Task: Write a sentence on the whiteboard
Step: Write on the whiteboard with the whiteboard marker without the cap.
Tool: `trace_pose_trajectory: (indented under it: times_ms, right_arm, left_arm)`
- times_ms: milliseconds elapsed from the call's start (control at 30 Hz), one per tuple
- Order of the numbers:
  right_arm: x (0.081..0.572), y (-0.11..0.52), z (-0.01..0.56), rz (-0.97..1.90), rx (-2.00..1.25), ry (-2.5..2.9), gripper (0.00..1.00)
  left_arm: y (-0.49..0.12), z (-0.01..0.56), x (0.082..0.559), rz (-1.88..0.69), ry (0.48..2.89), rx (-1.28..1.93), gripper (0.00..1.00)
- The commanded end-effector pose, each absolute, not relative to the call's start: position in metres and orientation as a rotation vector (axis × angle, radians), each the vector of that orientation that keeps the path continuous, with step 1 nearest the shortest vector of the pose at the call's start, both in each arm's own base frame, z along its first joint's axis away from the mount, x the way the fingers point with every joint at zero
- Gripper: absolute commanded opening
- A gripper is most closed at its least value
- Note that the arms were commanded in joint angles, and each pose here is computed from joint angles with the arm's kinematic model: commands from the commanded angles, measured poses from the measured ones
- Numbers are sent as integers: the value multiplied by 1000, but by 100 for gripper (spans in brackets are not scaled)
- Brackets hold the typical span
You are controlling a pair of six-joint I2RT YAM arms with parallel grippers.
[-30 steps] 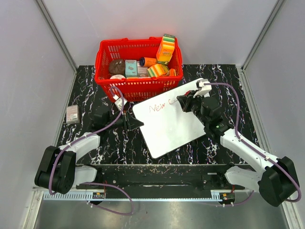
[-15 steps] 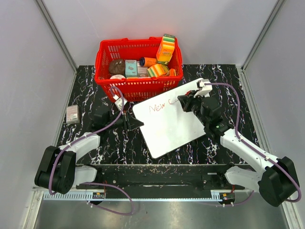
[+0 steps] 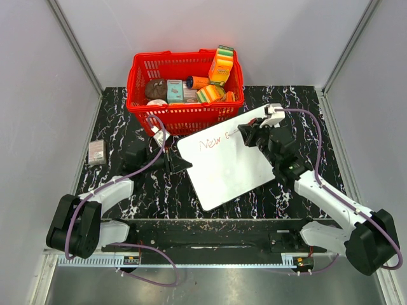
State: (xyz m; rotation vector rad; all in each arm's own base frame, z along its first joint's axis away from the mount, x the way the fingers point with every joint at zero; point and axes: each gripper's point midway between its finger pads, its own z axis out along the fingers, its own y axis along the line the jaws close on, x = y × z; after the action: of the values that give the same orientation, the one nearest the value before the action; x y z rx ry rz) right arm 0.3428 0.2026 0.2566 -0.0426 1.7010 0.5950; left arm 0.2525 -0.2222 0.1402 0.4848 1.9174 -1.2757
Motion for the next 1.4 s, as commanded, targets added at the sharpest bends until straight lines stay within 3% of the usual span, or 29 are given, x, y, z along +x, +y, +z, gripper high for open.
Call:
trace_pose_trajectory:
  times_ms: [0,700,1367]
  right_arm:
    - [355,196,311,598,17,1567,0]
    - [375,200,313,564,14,1562,0]
    - [365,196,265,551,-7,1679,0]
  left_arm:
    - [-224,117,248,-1183,1917,633,0]
    - [-224,117,247,-1184,1917,634,0]
    - [-225,117,248,-1184,1917,634,0]
